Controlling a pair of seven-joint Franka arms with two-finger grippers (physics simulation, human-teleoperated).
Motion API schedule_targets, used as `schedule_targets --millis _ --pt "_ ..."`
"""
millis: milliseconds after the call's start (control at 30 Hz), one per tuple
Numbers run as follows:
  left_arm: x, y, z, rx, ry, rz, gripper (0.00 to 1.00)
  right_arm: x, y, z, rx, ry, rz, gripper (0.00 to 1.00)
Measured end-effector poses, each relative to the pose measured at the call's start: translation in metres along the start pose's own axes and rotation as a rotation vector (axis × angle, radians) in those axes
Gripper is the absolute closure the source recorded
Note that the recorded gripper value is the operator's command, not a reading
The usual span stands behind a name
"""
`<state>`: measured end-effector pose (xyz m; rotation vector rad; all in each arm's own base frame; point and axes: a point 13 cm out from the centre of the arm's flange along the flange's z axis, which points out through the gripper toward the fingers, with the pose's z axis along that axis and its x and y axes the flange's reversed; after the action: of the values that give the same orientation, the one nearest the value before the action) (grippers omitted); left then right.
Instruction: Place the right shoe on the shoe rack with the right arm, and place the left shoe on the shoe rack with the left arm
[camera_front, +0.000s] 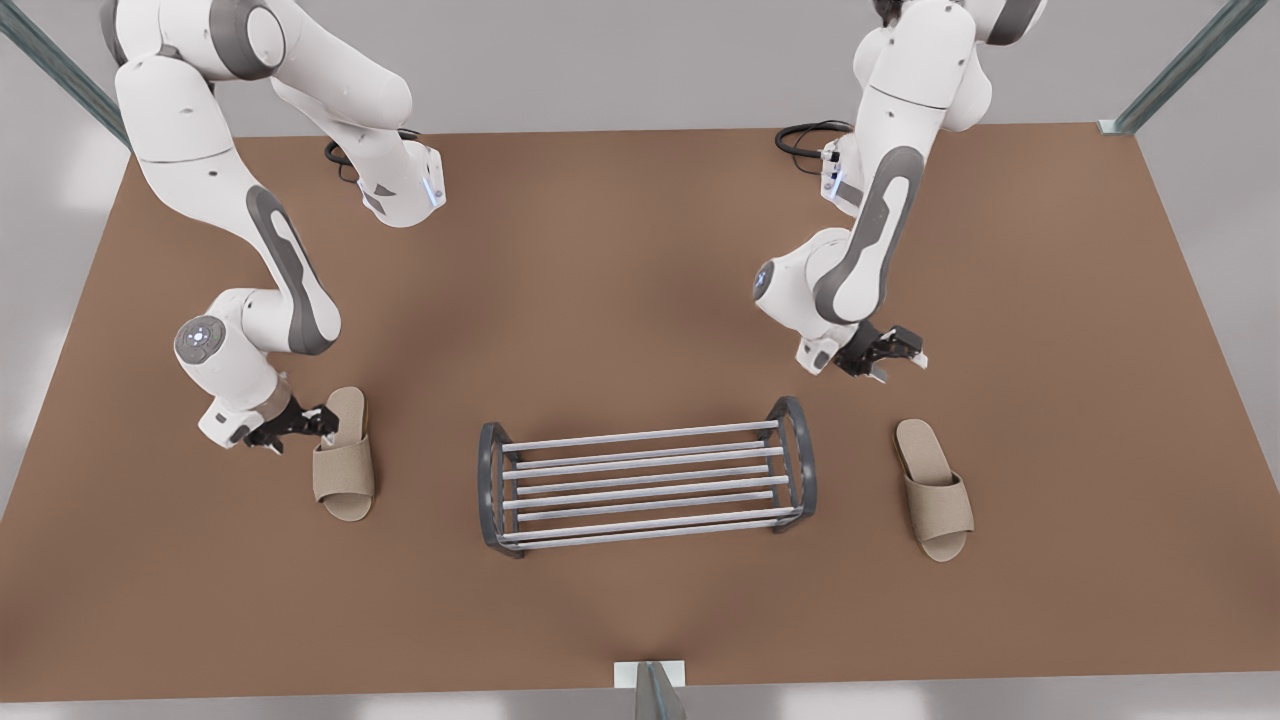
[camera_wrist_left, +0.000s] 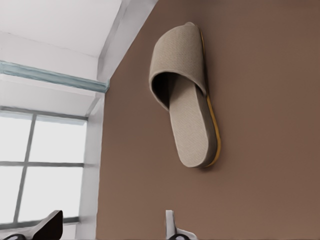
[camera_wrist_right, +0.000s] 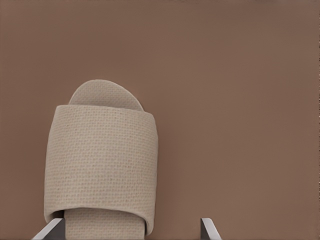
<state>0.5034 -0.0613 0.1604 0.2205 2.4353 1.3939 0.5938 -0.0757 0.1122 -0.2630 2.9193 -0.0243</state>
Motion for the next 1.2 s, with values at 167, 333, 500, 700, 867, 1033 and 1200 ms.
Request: schedule_targets --millis 167,333,500,700,867,1033,1200 --pt "-0.061 -0.021 0.011 0.155 -0.281 -0.357 0.0 -0.005 0.0 0.003 0.006 -0.03 -0.047 0.0" --pt "-0.07 -0.045 0.053 0.287 -0.287 -0.653 0.0 -0.001 -0.005 0.005 0.01 -0.037 -0.074 0.0" --pt "-0.088 -0.073 0.069 0.391 -0.275 -0.886 0.0 0.024 0.0 0.01 0.001 -0.007 -0.098 0.0" --pt "-0.103 -0.071 0.09 0.482 -0.294 -1.052 0.0 0.014 0.002 0.013 0.003 -0.028 -0.124 0.0" --pt "-0.117 -0.066 0.099 0.552 -0.371 -1.028 0.0 0.015 0.001 0.026 -0.003 -0.035 -0.13 0.0" --pt "-0.131 -0.067 0.116 0.559 -0.421 -0.957 0.0 0.003 0.001 0.034 -0.004 -0.055 -0.14 0.0" --pt "-0.135 -0.072 0.124 0.561 -0.428 -0.935 0.0 0.004 0.001 0.043 -0.009 -0.058 -0.144 0.0"
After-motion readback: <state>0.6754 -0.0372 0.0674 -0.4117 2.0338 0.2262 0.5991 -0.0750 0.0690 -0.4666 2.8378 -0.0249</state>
